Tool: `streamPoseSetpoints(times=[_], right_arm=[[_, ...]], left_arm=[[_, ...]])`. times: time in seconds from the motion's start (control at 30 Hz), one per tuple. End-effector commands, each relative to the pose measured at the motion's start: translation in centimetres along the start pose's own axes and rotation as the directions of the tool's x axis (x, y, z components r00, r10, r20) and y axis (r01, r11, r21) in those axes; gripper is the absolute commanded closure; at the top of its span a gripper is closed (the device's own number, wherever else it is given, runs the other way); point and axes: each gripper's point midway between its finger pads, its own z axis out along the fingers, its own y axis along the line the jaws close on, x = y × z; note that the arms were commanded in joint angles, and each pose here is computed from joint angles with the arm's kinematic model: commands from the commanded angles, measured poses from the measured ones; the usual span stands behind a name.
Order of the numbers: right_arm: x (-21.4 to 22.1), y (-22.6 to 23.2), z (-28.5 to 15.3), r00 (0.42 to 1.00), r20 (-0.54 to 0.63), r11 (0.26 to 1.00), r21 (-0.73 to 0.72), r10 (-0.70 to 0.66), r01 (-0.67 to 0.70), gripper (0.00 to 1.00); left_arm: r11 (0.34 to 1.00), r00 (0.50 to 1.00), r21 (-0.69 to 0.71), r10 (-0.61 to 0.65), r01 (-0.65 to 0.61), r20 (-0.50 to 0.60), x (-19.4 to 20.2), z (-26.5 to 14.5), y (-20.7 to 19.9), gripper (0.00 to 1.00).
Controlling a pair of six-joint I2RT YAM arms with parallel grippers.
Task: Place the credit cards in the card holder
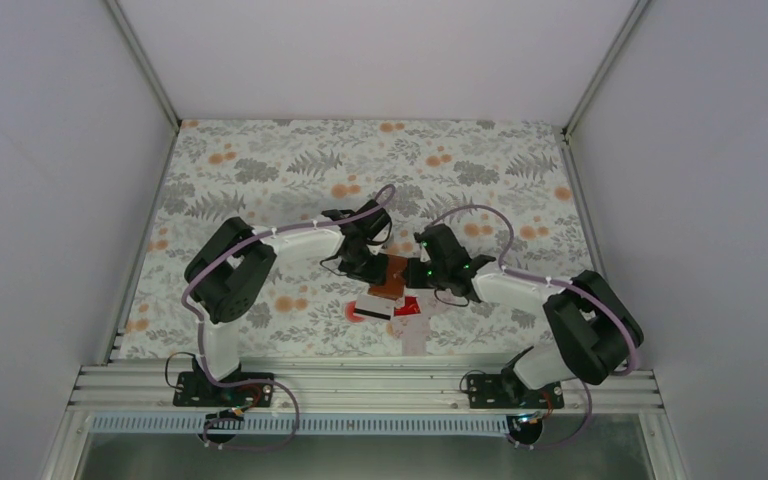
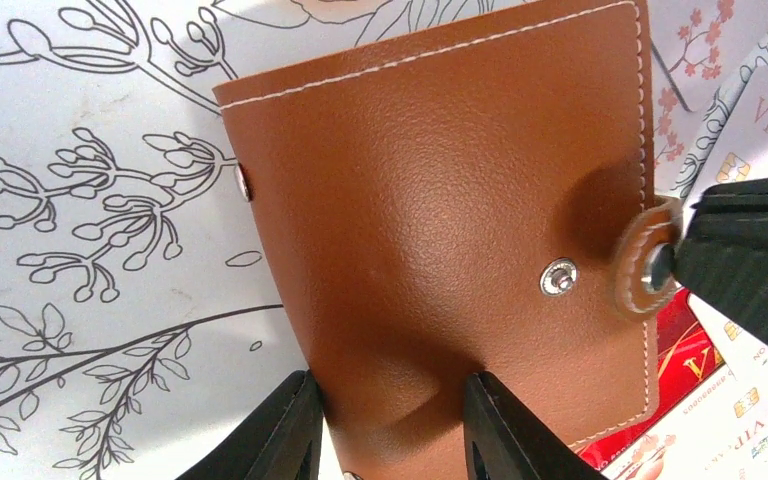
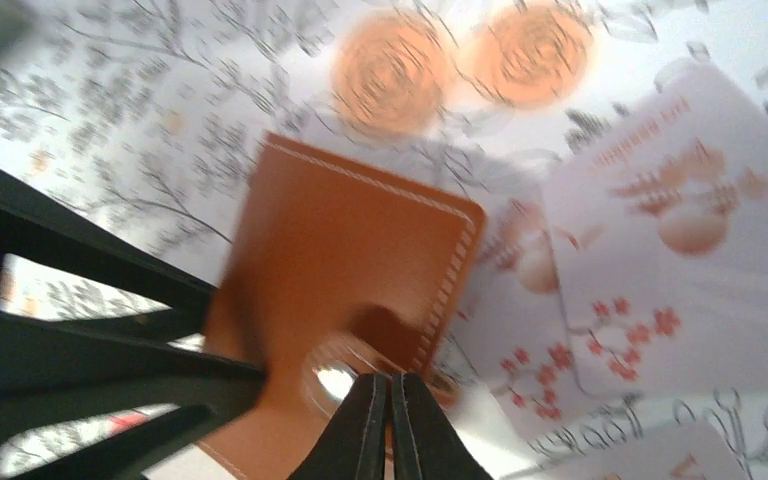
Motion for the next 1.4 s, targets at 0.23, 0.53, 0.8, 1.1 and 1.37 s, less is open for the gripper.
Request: streamPoseSetpoints(times=[0.23,0.53,0.8,1.1,1.37], right_arm=[[-2.0,2.9,0.8,0.999,0.031,0.993,-0.116,-0.027,0.03,0.96],[-2.0,3.0,1.1,0.998,0.059,0.989,-0.147,-0.006,0.015,0.96],[0.6,1.7,2.3,0.996,0.073,0.976,-0.218,0.043,-0.026,0.96],[3.2,-0.2,3.7,0.988,0.116,0.957,-0.282,0.099,-0.063,0.96],[3.8,0.1,4.5,0.995,0.09,0.962,-0.271,0.05,-0.024,0.96]], left_arm=[[0.991,0.996,-0.134,-0.001,-0.01,-0.088,2.5,2.4,3.2,0.65],[0.993,0.996,-0.114,0.006,-0.017,-0.091,2.8,2.5,3.0,0.65],[0.997,0.996,-0.075,0.015,-0.022,-0.092,2.6,2.2,2.2,0.65],[0.999,0.994,-0.045,0.019,-0.024,-0.11,3.5,1.8,1.8,0.65],[0.999,0.994,-0.045,0.023,-0.028,-0.106,3.5,1.5,1.7,0.64]])
